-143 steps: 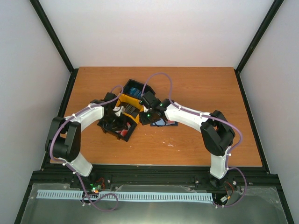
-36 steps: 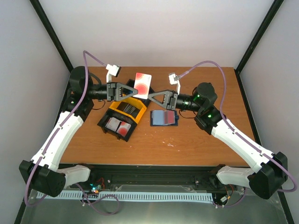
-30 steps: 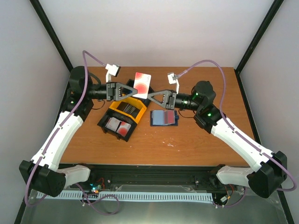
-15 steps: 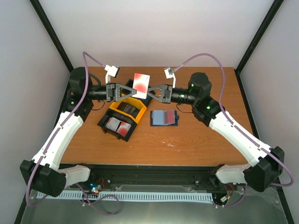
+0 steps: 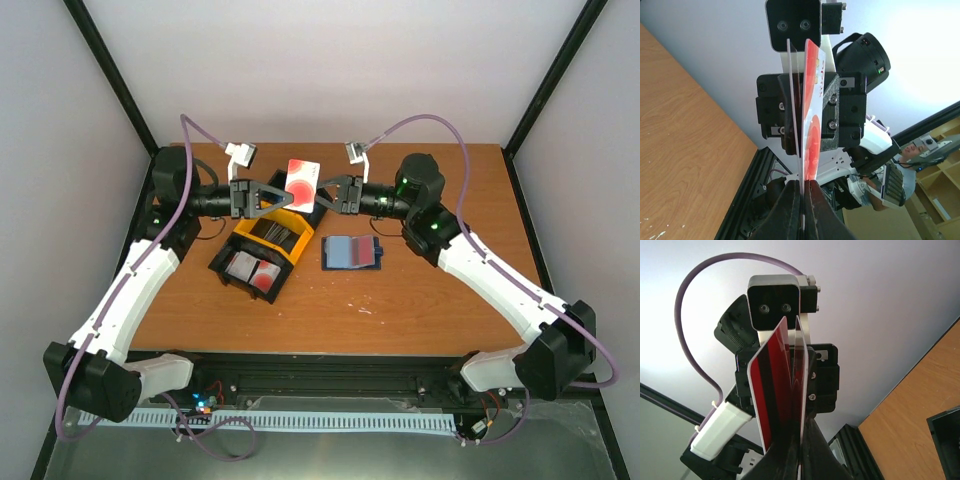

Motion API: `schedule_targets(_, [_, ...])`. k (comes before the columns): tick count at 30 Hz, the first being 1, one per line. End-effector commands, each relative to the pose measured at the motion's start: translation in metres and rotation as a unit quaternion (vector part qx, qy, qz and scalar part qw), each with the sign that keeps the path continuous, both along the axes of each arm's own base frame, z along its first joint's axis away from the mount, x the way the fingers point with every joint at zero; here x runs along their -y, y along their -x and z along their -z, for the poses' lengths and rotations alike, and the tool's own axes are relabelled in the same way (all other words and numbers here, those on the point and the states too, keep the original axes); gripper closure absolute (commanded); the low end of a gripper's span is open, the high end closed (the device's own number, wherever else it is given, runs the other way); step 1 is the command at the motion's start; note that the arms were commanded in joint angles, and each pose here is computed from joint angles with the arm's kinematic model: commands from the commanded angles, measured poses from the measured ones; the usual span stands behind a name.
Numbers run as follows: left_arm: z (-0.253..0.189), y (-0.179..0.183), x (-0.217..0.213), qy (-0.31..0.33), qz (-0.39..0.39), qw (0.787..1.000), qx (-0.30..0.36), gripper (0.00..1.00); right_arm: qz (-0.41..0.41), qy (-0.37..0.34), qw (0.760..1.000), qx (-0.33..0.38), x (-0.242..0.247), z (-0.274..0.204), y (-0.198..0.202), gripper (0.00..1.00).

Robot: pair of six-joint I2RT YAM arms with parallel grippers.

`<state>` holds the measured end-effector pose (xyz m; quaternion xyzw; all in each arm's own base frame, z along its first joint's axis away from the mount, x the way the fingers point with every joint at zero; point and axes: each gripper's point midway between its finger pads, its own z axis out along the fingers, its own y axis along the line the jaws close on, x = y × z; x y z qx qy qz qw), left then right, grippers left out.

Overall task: Put the credit cards into the card holder
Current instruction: Place the credit card at the center of the board.

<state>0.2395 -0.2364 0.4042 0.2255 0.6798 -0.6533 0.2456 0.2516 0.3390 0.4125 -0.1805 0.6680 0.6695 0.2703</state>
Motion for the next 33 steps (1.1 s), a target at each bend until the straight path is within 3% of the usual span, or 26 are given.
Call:
schedule_targets(1, [0.003, -0.005, -0.001, -0.003, -0.017, 0.999, -0.027, 0.97, 0.038, -0.031, 0.999, -0.005, 0.009, -0.013, -0.008, 0.97])
schedule_targets(15, [0.026, -0.014, -0.018, -0.001, -0.028, 0.998, -0.057, 0.94, 0.095, -0.055, 0.993, -0.035, 0.036, -0.02, -0.029, 0.97])
schedule_targets(21, [0.039, -0.031, -0.035, -0.018, -0.087, 0.994, -0.067, 0.99, 0.135, -0.007, 0.989, -0.067, 0.037, 0.011, -0.047, 0.97])
schedule_targets(23, [0.054, -0.045, -0.053, -0.044, -0.147, 0.985, -0.083, 0.99, 0.159, 0.037, 0.983, -0.085, 0.038, 0.037, -0.058, 0.97])
schedule_targets(26, [0.087, -0.07, -0.086, -0.137, -0.279, 0.946, -0.088, 0.99, 0.173, 0.116, 0.972, -0.112, 0.034, 0.084, -0.068, 0.97])
schedule_targets(33, [0.121, -0.072, -0.122, -0.216, -0.381, 0.894, -0.097, 0.99, 0.101, 0.269, 0.952, -0.106, -0.032, 0.175, -0.036, 0.97])
